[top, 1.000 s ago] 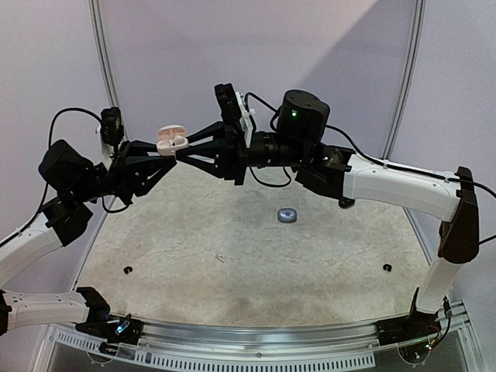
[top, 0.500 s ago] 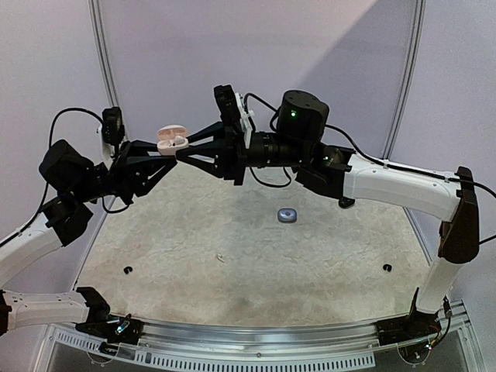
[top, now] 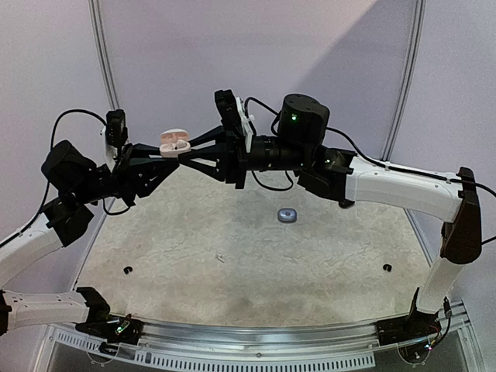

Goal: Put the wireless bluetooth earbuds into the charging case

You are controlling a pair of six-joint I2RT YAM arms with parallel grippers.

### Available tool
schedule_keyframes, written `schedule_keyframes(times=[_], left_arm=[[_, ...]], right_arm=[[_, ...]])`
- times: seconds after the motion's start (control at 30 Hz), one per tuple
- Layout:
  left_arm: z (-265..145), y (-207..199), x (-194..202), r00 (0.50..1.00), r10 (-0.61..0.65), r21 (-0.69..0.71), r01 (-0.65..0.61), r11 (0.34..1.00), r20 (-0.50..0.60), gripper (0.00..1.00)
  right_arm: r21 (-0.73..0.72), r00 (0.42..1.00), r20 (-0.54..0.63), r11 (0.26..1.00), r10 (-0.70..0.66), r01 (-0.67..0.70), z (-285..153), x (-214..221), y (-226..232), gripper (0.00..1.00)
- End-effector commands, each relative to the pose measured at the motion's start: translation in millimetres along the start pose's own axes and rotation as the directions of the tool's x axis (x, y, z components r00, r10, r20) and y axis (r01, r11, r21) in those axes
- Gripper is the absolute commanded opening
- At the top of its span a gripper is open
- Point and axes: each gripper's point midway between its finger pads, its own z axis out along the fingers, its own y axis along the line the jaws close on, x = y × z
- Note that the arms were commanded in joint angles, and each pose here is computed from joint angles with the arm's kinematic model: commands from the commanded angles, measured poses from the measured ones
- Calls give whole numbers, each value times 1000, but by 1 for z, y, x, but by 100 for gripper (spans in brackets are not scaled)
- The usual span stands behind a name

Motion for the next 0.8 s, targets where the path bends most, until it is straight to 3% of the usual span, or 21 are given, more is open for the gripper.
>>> schedule_keyframes(times=[0.0,0.13,0.3,0.43,0.57,0.67,0.77], left_arm=[[1,-20,-10,999,23,76,-25,997,25,1],[0,-18,-9,1000,17,64,-18,998,20,0],[-6,0,-7,999,35,-68,-33,997,26,0],[-18,27,-9,999,31,-244,-22,970,35,0],[-31,45,-2,999,-4,-343,19,939,43,0],[-43,63,7,999,-26,-440,41,897,40,0],[-54,76,13,999,-27,-514,44,857,39,0]], right_arm=[[43,989,-121,996,79,-75,0,45,-6,0],[42,988,-124,996,88,-84,0,46,-6,3],[125,985,-126,987,119,-104,-2,45,-19,39],[292,969,-138,944,204,-156,-13,54,-46,71],[446,932,-140,861,335,-243,-27,76,-69,76],[608,883,-148,745,445,-273,-41,111,-91,69],[786,734,-217,561,644,-260,-62,180,-106,60]])
